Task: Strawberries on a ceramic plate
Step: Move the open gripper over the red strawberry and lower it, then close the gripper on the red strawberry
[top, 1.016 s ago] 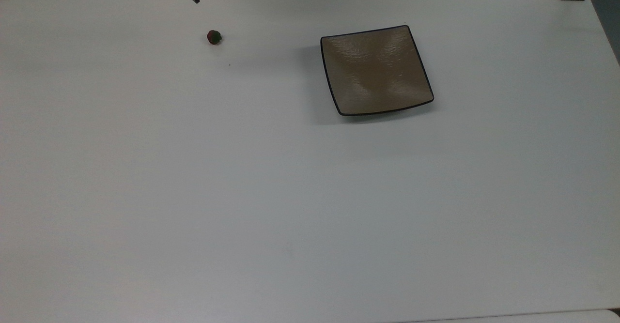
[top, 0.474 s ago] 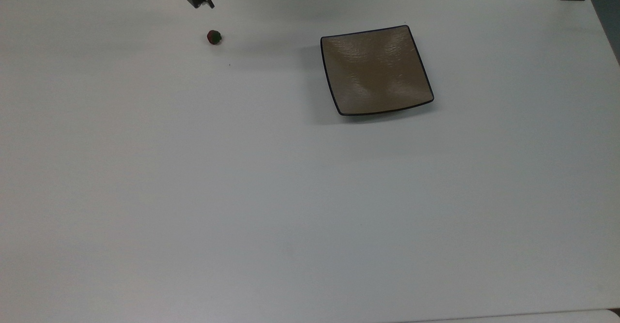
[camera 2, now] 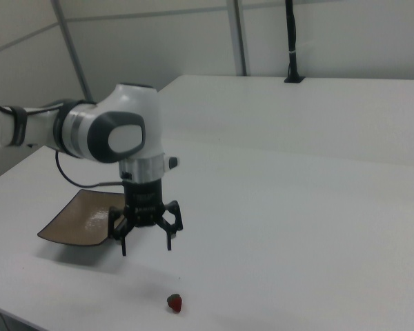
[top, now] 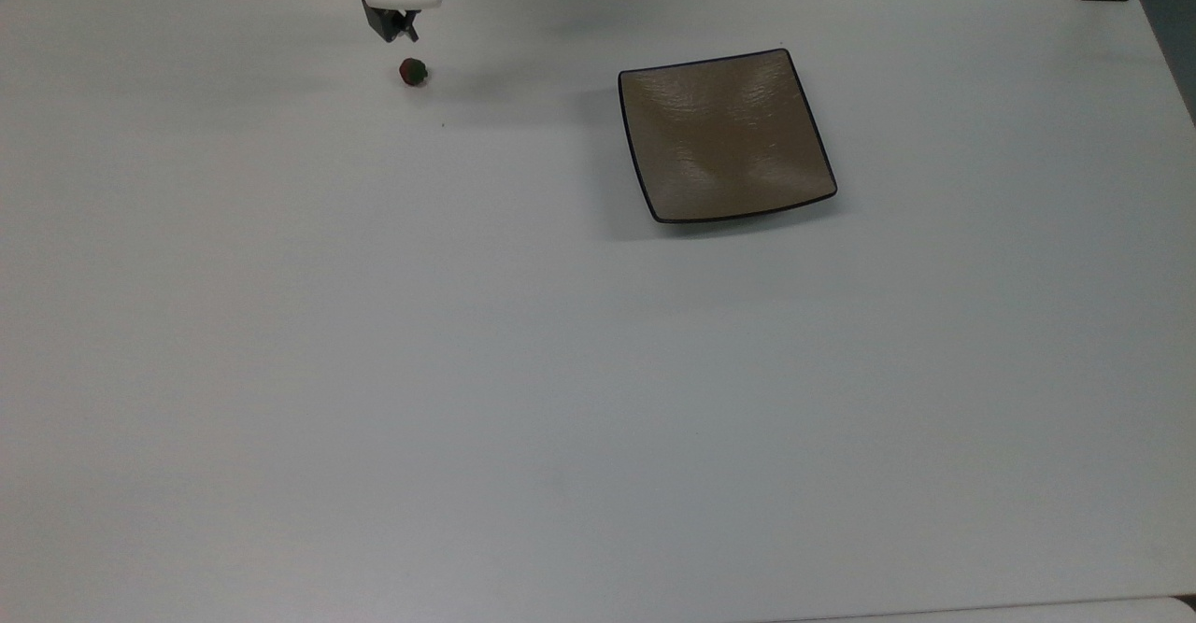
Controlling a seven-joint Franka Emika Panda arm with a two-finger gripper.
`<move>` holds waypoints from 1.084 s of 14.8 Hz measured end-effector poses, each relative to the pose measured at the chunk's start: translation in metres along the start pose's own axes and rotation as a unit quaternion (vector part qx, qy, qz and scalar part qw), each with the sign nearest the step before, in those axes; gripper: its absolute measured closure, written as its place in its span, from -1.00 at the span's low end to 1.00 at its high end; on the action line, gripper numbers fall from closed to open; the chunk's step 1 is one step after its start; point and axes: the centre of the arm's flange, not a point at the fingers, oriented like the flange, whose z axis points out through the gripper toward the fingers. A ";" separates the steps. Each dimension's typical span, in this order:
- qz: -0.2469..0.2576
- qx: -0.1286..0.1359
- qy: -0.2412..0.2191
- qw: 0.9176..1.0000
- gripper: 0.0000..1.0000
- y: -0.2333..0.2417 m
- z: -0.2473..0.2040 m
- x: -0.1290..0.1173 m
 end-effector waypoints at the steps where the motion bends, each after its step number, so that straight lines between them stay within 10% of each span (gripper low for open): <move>1: 0.002 -0.009 0.000 1.000 -1.00 0.003 0.010 -0.003; 12: 0.004 -0.073 0.012 0.997 -1.00 0.030 0.102 -0.022; 16: -0.005 -0.074 -0.004 0.997 -0.69 0.033 0.114 -0.022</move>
